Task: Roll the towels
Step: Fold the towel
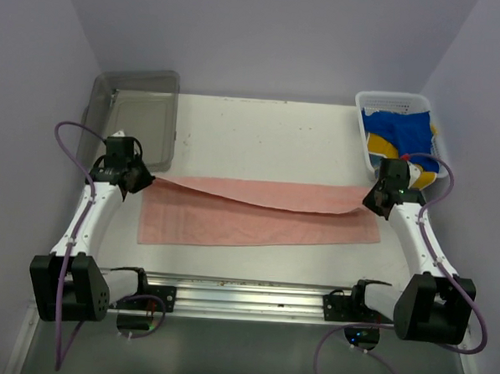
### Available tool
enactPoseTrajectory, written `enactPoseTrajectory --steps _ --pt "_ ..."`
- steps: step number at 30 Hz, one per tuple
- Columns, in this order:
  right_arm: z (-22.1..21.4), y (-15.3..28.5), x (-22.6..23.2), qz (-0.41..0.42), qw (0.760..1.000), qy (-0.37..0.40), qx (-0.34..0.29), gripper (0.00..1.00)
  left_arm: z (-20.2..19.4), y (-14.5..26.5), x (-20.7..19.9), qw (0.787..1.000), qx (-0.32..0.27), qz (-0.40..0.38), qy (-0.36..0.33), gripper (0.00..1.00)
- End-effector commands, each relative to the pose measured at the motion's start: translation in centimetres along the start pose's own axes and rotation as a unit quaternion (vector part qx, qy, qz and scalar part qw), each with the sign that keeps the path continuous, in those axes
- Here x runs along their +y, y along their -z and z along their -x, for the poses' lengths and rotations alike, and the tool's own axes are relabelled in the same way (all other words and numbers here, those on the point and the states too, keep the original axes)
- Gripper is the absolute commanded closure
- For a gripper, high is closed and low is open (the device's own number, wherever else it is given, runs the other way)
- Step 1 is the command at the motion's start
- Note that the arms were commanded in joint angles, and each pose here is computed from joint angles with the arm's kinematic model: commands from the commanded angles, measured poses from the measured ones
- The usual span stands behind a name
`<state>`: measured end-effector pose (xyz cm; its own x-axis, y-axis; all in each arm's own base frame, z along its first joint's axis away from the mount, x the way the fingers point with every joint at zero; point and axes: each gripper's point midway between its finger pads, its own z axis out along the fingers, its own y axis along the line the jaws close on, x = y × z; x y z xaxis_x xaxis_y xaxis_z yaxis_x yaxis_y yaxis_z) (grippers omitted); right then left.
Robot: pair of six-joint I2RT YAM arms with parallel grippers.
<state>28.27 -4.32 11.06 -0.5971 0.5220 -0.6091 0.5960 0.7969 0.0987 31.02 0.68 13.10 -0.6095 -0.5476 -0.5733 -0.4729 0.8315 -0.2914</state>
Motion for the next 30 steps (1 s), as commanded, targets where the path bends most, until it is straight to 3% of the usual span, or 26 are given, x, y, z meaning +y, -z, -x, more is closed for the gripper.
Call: enactPoseTrajectory --steps 1,13,22,30 --pt "-0.1 0.6 -0.8 -0.007 1.000 -0.006 -0.008 1.00 -1.1 1.2 1.2 1.000 0.002 0.009 0.004 1.00" --pt "-1.8 2.3 -3.7 -0.031 0.999 -0.025 -0.020 1.00 -2.7 3.6 4.0 0.998 -0.005 0.059 0.032 1.00" --pt "-3.1 1.5 -4.2 -0.045 0.998 -0.033 0.005 1.00 -6.7 2.4 4.0 0.996 0.048 0.035 0.061 1.00" --pt "-3.8 0.5 -4.7 -0.066 0.996 -0.051 0.024 1.00 -6.8 3.2 3.7 0.997 0.044 0.022 0.060 1.00"
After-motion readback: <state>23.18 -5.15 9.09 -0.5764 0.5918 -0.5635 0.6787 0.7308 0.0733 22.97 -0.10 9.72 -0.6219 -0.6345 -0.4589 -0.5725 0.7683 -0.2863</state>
